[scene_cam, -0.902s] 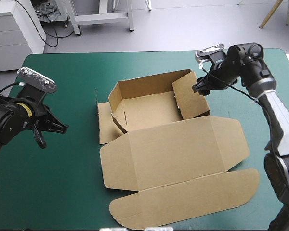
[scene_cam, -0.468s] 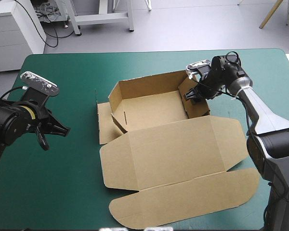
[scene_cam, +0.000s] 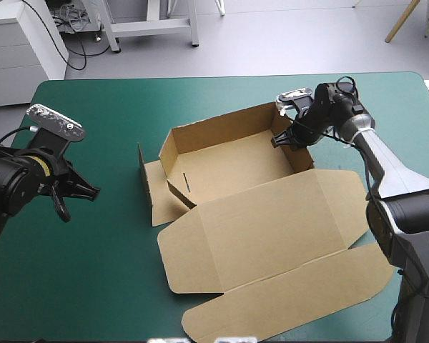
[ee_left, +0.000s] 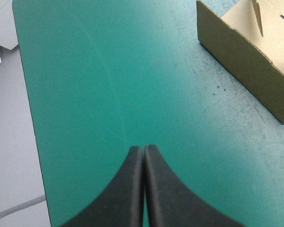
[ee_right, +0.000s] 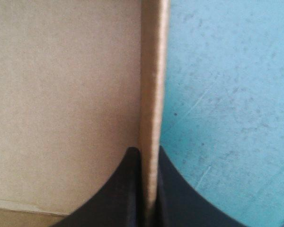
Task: Fold the box
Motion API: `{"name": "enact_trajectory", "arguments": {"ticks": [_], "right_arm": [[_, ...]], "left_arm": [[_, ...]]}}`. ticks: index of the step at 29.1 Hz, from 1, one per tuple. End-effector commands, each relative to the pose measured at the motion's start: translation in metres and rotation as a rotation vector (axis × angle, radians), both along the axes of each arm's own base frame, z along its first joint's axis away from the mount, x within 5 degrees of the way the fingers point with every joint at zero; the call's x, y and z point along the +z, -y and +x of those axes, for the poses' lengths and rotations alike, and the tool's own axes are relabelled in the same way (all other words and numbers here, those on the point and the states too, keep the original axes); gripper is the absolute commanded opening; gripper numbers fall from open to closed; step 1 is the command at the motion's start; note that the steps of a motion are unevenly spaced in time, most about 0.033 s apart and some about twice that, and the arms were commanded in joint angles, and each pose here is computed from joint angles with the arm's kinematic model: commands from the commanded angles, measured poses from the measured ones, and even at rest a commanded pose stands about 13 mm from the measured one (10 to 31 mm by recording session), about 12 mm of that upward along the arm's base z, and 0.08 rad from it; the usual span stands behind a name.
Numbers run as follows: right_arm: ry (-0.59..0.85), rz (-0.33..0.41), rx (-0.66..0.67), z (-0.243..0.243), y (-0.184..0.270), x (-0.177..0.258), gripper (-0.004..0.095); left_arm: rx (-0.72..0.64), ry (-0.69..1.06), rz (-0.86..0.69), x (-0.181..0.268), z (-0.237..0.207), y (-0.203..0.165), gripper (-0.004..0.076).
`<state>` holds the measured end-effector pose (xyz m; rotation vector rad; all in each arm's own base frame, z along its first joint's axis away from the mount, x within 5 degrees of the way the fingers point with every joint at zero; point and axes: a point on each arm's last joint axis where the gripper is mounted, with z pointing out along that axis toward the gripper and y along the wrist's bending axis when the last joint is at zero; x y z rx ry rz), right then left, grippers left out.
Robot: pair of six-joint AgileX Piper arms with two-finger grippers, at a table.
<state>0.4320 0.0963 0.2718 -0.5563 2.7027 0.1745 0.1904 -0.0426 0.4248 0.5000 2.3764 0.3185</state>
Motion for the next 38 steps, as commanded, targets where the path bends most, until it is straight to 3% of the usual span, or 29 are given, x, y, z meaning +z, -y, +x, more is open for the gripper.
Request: {"name": "enact_trajectory", "arguments": {"ticks": [1, 5, 8, 15, 22, 29, 35, 38], "right_arm": [[0.098, 0.05, -0.018, -0.013, 0.019, 0.05, -0.0019], [0.086, 0.113, -0.012, -0.031, 0.042, 0.077, -0.0019], [0.154, 0.153, -0.051, -0.048, 0.064, 0.104, -0.0019], [0.337, 0.131, -0.105, -0.097, 0.097, 0.166, -0.002], [0.487, 0.14, -0.099, -0.144, 0.102, 0.21, -0.002], [0.545, 0.149, -0.104, -0.163, 0.104, 0.225, -0.002], [0.556, 0.186, -0.113, -0.165, 0.107, 0.228, -0.002], [0.559, 0.196, -0.104, -0.165, 0.105, 0.228, -0.002]], "left_arm": [[0.006, 0.095, 0.013, 0.013, 0.0, -0.004, -0.001], [0.023, 0.131, 0.038, 0.015, 0.002, -0.006, -0.001], [0.049, 0.153, 0.019, 0.016, 0.003, -0.007, -0.001], [0.061, 0.158, 0.047, 0.016, 0.007, -0.008, -0.001], [0.061, 0.095, 0.006, 0.0, 0.029, 0.004, 0.0004], [0.129, 0.008, -0.176, -0.023, 0.064, -0.015, 0.0018], [0.124, -0.095, -0.475, -0.052, 0.084, -0.047, 0.0017], [0.068, -0.114, -0.634, -0.091, 0.084, -0.057, 0.0015]]}}
